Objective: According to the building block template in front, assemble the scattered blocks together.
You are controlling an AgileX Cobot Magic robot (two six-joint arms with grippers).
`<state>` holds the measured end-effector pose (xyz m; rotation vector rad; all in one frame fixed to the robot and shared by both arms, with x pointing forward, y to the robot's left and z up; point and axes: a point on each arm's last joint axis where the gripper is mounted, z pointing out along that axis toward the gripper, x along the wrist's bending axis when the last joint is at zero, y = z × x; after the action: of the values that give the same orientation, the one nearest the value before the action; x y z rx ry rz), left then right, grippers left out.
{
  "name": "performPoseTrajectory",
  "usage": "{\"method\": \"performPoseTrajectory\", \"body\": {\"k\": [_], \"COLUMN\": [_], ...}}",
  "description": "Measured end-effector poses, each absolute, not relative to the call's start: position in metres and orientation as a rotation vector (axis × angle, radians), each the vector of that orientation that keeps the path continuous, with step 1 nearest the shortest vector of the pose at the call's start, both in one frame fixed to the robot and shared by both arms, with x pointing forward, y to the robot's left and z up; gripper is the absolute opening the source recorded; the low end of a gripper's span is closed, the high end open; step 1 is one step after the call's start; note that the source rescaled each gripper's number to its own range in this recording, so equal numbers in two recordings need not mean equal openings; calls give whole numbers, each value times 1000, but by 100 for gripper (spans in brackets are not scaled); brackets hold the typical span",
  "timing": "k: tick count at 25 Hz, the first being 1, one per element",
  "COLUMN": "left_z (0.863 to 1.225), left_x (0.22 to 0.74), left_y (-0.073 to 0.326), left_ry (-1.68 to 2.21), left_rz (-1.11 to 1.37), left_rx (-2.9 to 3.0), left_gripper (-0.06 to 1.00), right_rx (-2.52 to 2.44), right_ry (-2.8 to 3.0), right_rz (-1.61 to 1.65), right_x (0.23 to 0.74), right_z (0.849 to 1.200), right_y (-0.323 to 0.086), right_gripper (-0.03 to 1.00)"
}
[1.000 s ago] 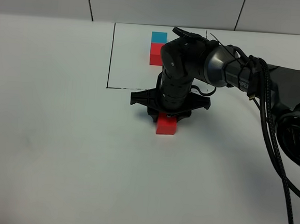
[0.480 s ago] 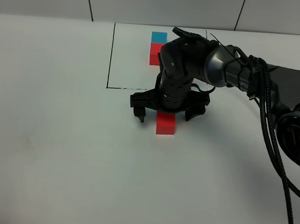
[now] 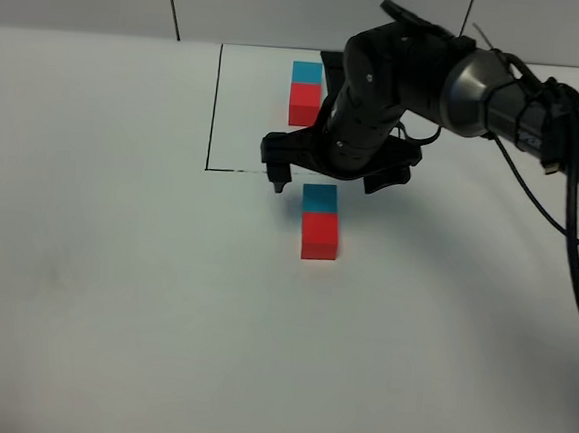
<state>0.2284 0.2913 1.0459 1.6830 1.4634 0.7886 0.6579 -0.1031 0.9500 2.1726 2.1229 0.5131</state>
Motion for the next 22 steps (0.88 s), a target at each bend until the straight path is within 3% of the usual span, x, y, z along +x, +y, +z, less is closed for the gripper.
{"method": "performPoseTrajectory", "body": {"k": [6,13,22], "left_z": [1046,1046,1046], "left_x": [228,228,228], "left_y": [291,291,291], "left_ry": [1463,1463,1463], "left_rz": [789,789,789], "left_rx": [1683,1683,1683], "left_gripper": [86,86,86], "right_rx": [2215,2132,1984], "right_ry": [2044,1920,1804], "right_rz": [539,592,648], "right_x": [660,613,521], "right_z": [958,992,1047], "right_y": [-179,-264,-309], "right_gripper": [100,100,100]}}
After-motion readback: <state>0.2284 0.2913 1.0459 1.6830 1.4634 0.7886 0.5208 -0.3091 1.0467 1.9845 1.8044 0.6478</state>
